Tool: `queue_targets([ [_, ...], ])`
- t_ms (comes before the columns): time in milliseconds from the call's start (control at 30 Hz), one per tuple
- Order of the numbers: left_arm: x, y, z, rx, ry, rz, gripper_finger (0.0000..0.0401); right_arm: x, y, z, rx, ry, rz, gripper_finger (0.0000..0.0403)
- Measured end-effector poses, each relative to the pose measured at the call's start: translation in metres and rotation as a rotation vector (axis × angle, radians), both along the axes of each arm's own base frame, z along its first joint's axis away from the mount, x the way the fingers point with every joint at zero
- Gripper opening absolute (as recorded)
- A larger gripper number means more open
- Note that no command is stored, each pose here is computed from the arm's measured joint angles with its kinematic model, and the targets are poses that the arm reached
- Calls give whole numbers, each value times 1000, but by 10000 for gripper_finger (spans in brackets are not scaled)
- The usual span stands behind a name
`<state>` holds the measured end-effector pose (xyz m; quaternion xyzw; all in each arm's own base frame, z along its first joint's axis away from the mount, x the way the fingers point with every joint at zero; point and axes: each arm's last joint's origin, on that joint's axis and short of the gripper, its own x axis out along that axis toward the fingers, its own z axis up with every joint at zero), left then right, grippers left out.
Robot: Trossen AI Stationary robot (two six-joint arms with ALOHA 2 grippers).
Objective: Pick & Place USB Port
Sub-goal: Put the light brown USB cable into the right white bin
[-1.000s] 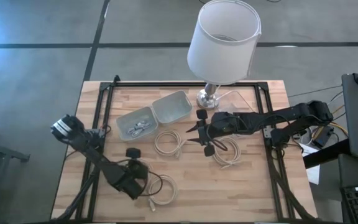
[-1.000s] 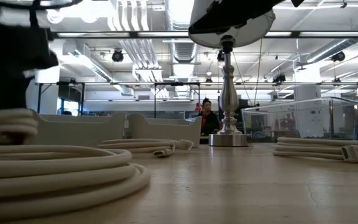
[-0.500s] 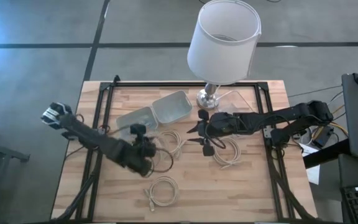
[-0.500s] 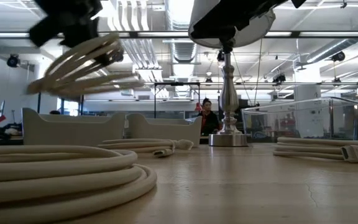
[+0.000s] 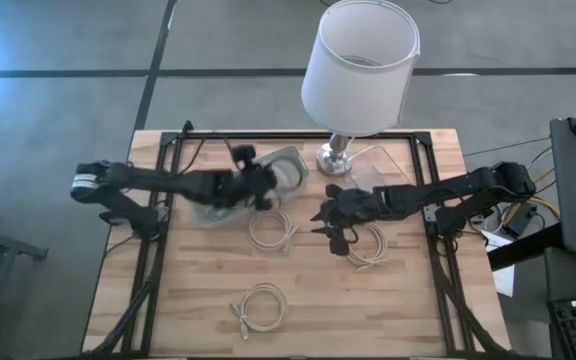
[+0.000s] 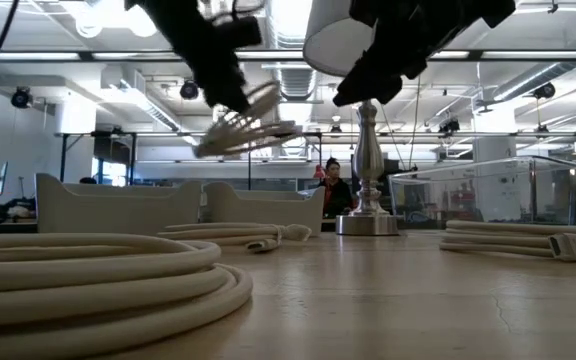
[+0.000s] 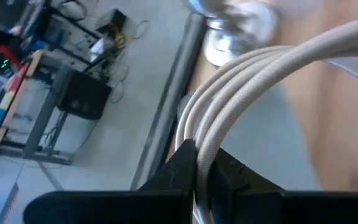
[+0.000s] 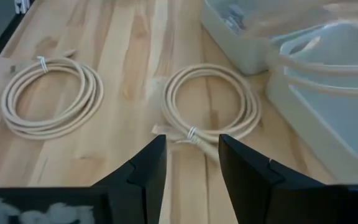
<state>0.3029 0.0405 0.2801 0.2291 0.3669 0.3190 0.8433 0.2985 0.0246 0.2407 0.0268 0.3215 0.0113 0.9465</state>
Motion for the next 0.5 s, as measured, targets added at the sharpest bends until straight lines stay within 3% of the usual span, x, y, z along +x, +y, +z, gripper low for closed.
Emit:
queue_targets([
  [233,16,61,-25,9,-27,167,25,-3,4,-8,18,25,-1,134],
  [500,29,90,-70,-4,65,249,25,-7,4,-17,60,56,-36,131],
])
